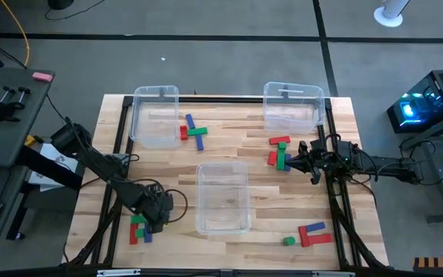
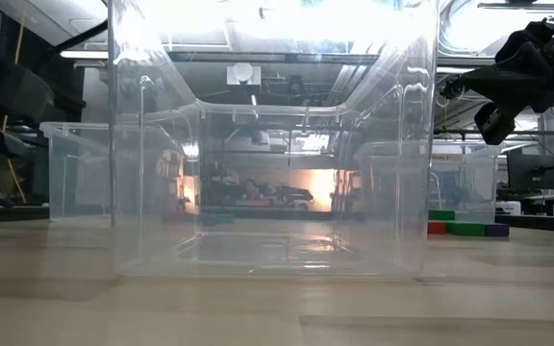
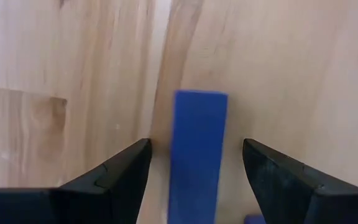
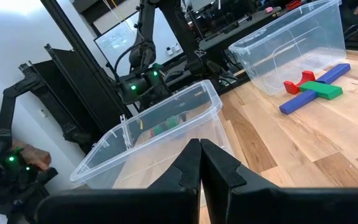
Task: Sort blocks
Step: Put the blue block into the top left transparent bin
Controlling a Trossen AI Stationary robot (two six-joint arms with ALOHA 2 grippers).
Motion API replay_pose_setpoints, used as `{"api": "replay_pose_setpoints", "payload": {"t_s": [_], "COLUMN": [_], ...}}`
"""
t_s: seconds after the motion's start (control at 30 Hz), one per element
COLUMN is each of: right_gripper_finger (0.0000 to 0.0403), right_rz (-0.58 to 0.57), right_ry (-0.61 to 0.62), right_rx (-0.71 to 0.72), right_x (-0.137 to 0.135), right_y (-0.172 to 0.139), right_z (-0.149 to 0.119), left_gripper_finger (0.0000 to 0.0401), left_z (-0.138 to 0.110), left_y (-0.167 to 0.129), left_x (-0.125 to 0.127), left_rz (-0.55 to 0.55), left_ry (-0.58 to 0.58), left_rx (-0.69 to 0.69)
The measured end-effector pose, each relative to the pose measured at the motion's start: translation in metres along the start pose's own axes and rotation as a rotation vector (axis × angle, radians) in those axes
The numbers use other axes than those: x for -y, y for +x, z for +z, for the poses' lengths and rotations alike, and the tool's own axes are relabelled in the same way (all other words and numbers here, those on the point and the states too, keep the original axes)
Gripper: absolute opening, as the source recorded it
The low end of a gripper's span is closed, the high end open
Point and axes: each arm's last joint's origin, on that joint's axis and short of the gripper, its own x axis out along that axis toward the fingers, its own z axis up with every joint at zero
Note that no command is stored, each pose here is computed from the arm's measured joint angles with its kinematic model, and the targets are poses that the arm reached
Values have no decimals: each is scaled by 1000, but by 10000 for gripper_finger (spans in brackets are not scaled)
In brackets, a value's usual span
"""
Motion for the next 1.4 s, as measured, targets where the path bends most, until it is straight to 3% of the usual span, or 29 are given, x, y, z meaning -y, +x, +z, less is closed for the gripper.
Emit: {"api": "replay_pose_setpoints", "payload": {"t_s": [0.17,0.23,0.33,0.37,0.5,0.6,0.67,0.77,0.87,1.03,1.13,1.23,1.4], "right_gripper_finger": [1,1,1,1,1,1,1,1,1,1,1,1,1], "right_rz": [0,-1,0,0,0,0,0,-1,-1,-1,-1,-1,-1], "right_ry": [0,0,0,0,0,0,0,0,0,0,0,0,0], "right_rx": [0,0,0,0,0,0,0,-1,-1,-1,-1,-1,-1], "right_x": [0,0,0,0,0,0,0,0,0,0,0,0,0], "right_y": [0,0,0,0,0,0,0,0,0,0,0,0,0], "right_z": [0,0,0,0,0,0,0,0,0,0,0,0,0], "left_gripper_finger": [218,170,60,44,45,45,45,45,45,45,49,76,148], "left_z": [-6,-6,-4,-2,9,26,32,41,39,42,48,56,66], "left_y": [7,7,5,3,-22,-73,-112,-173,-202,-204,-200,-192,-178], "left_x": [-8,-10,-13,-14,-22,-28,-44,-77,-125,-197,-228,-246,-260], "left_rz": [41,54,61,56,60,27,91,242,426,548,525,447,474], "left_ry": [31,20,-17,-40,-103,-109,-140,-293,-411,-529,-579,-574,-589], "left_rx": [-17,-26,-29,-30,-23,115,236,545,601,463,435,411,335]}}
